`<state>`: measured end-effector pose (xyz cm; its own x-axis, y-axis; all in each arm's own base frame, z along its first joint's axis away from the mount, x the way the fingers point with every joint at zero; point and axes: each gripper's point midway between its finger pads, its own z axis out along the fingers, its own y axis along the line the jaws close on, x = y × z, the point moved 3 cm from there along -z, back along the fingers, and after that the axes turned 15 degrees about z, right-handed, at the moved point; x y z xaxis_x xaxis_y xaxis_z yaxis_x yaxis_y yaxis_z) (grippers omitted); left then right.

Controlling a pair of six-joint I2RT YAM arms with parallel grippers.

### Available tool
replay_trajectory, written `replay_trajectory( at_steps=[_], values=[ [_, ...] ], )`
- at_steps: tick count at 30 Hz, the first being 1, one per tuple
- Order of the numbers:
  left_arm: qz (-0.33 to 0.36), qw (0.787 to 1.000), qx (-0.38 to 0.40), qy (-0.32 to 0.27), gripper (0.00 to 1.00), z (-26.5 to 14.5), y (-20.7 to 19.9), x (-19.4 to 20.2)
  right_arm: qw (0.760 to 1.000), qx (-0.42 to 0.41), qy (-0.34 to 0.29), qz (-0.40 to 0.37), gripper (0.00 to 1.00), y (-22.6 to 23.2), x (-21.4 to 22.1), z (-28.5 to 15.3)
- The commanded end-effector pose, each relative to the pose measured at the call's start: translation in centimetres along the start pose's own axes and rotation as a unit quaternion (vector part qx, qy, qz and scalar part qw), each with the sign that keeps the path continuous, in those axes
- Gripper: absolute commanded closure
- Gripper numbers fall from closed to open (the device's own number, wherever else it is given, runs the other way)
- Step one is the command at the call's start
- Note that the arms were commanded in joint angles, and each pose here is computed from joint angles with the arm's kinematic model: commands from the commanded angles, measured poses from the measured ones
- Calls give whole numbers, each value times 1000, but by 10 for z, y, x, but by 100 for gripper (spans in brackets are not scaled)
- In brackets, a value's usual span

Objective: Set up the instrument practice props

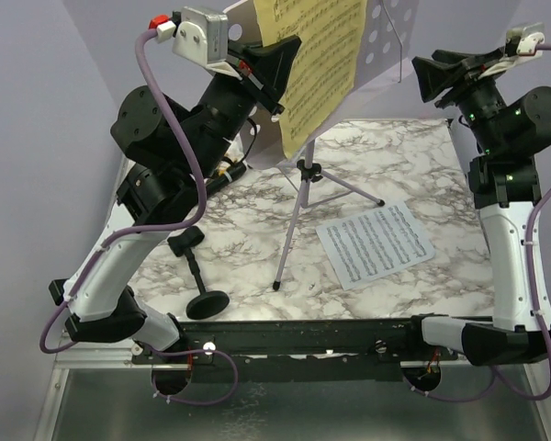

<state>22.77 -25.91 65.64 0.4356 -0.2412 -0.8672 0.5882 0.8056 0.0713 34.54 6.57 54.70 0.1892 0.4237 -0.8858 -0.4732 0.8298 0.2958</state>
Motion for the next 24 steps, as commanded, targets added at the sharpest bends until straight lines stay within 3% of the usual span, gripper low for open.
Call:
replay_trajectory(
  at_steps=[1,24],
  values=[
    [-8,999,-16,-31,100,9,4,-13,993,-109,49,-1,50,26,7,14],
    [10,999,-27,-32,100,23,2,-2,975,-212,55,-30,63,45,-2,39]
  ],
)
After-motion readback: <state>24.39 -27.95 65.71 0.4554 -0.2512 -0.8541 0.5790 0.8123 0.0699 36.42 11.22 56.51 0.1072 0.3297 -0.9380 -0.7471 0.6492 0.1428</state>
